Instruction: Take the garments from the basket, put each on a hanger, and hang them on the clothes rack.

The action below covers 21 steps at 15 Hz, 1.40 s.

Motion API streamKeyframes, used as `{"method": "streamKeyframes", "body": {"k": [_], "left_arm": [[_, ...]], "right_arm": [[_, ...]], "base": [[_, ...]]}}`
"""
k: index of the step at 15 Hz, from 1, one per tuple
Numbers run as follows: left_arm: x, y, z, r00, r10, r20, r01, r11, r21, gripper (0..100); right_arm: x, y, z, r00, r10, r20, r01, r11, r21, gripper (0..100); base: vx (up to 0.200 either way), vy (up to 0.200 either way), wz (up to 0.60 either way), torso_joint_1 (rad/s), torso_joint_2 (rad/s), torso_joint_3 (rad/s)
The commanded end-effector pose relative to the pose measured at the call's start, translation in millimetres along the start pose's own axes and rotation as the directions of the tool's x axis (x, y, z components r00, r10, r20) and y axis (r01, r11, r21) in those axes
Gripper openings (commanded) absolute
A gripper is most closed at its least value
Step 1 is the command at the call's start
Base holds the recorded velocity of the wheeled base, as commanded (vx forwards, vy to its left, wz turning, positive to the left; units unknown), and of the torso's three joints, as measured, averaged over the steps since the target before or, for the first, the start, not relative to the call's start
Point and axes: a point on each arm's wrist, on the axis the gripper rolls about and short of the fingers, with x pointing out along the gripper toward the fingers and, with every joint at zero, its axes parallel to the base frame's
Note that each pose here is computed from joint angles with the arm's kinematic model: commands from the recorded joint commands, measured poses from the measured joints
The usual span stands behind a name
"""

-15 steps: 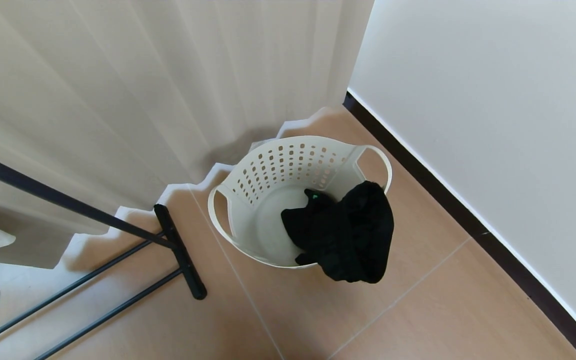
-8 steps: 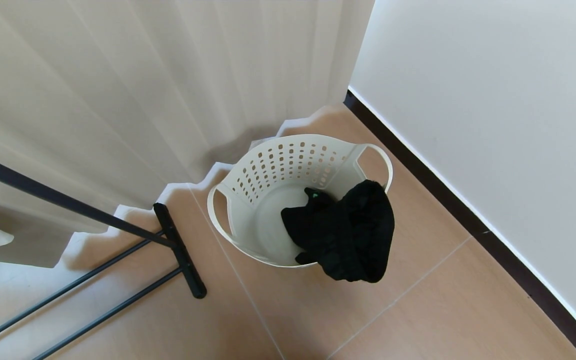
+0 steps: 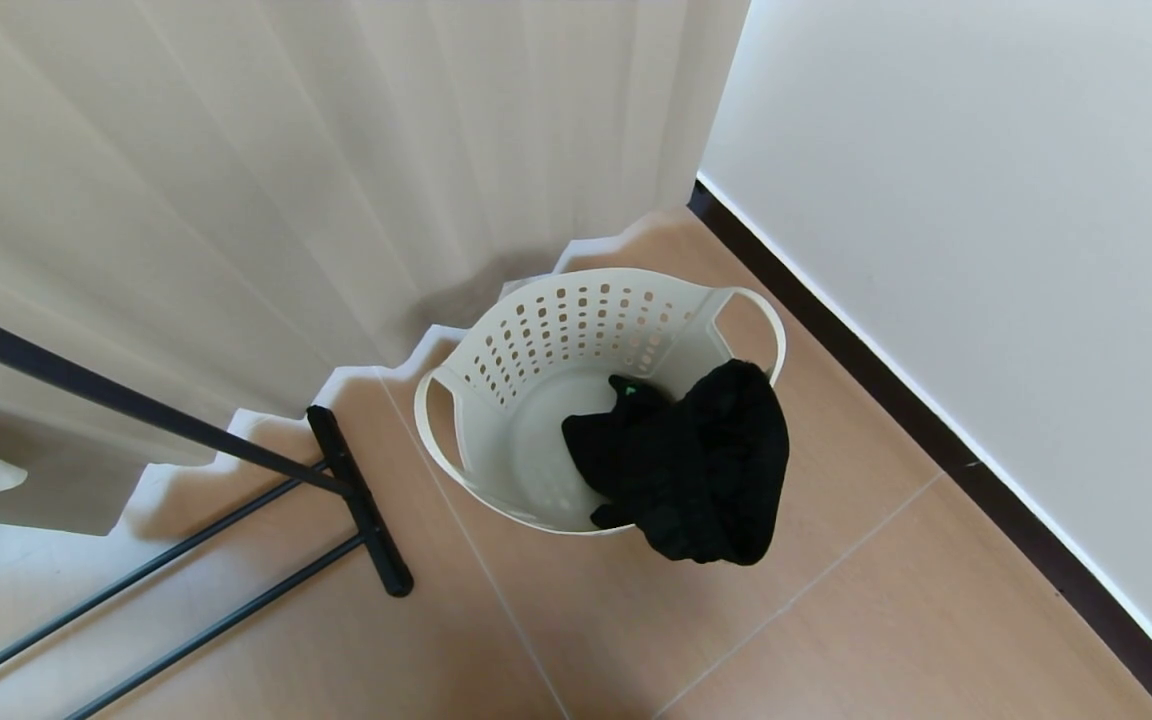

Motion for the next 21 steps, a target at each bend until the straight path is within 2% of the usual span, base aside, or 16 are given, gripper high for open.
{"method": "streamKeyframes", "body": {"k": [1,2,3,5,6,7,8,9,10,11,13,15,18,21], "left_arm": [[0.1,0.0,0.1,1.000,0.000,-0.001,0.000,1.000,0.000,100],[0.1,0.0,0.1,1.000,0.000,-0.001,0.000,1.000,0.000,100],[0.1,0.0,0.1,1.000,0.000,-0.001,0.000,1.000,0.000,100],[0.1,0.0,0.1,1.000,0.000,-0.001,0.000,1.000,0.000,100],[0.1,0.0,0.1,1.000,0.000,-0.001,0.000,1.000,0.000,100],[0.1,0.0,0.1,1.000,0.000,-0.001,0.000,1.000,0.000,100],[0.1,0.0,0.1,1.000,0.000,-0.001,0.000,1.000,0.000,100],[0.1,0.0,0.1,1.000,0.000,-0.001,0.000,1.000,0.000,100],[0.1,0.0,0.1,1.000,0.000,-0.001,0.000,1.000,0.000,100],[0.1,0.0,0.1,1.000,-0.001,-0.001,0.001,1.000,0.000,100],[0.1,0.0,0.1,1.000,0.000,-0.001,0.000,1.000,0.000,100],[0.1,0.0,0.1,1.000,0.000,-0.001,0.000,1.000,0.000,100],[0.1,0.0,0.1,1.000,0.000,-0.001,0.000,1.000,0.000,100],[0.1,0.0,0.1,1.000,0.000,-0.001,0.000,1.000,0.000,100]], "right_arm": [[51.7,-11.2,40.0,0.985,0.055,-0.161,-0.065,0.996,-0.057,100],[74.3,-16.6,59.5,0.977,0.061,-0.203,-0.093,0.984,-0.155,100],[84.6,-18.8,67.6,0.975,0.063,-0.214,-0.107,0.974,-0.198,100],[120.7,-26.5,91.5,0.968,0.067,-0.242,-0.150,0.927,-0.344,100],[154.6,-32.9,105.2,0.961,0.068,-0.270,-0.191,0.865,-0.463,100],[177.1,-35.9,111.5,0.956,0.060,-0.287,-0.215,0.812,-0.543,100],[188.6,-35.4,114.8,0.954,0.055,-0.294,-0.225,0.779,-0.585,100],[219.3,-28.8,128.5,0.957,0.022,-0.289,-0.224,0.687,-0.691,100],[236.0,-21.6,135.4,0.959,0.007,-0.282,-0.219,0.647,-0.730,100],[253.3,-10.7,143.4,0.963,0.003,-0.269,-0.214,0.615,-0.759,100],[286.2,6.2,151.6,0.961,0.019,-0.276,-0.238,0.570,-0.787,100],[311.6,12.2,161.8,0.946,0.020,-0.323,-0.286,0.518,-0.806,100],[337.7,13.6,181.9,0.918,0.019,-0.397,-0.357,0.482,-0.800,100],[359.1,18.6,190.1,0.905,0.027,-0.424,-0.388,0.462,-0.797,100]], "base": [[0.000,0.000,0.00,0.000,0.00,0.000],[0.000,0.000,0.00,0.000,0.00,0.000],[0.000,0.000,0.00,0.000,0.00,0.000],[0.000,0.000,0.00,0.000,0.00,0.000],[0.000,0.000,0.00,0.000,0.00,0.000],[0.000,0.000,0.00,0.000,0.00,0.000],[0.000,0.000,0.00,0.000,0.00,0.000],[0.000,0.000,0.00,0.000,0.00,0.000],[0.000,0.000,0.00,0.000,0.00,0.000],[0.000,0.000,0.00,0.000,0.00,0.000],[0.000,0.000,0.00,0.000,0.00,0.000],[0.000,0.000,0.00,0.000,0.00,0.000],[0.000,0.000,0.00,0.000,0.00,0.000],[0.000,0.000,0.00,0.000,0.00,0.000]]}}
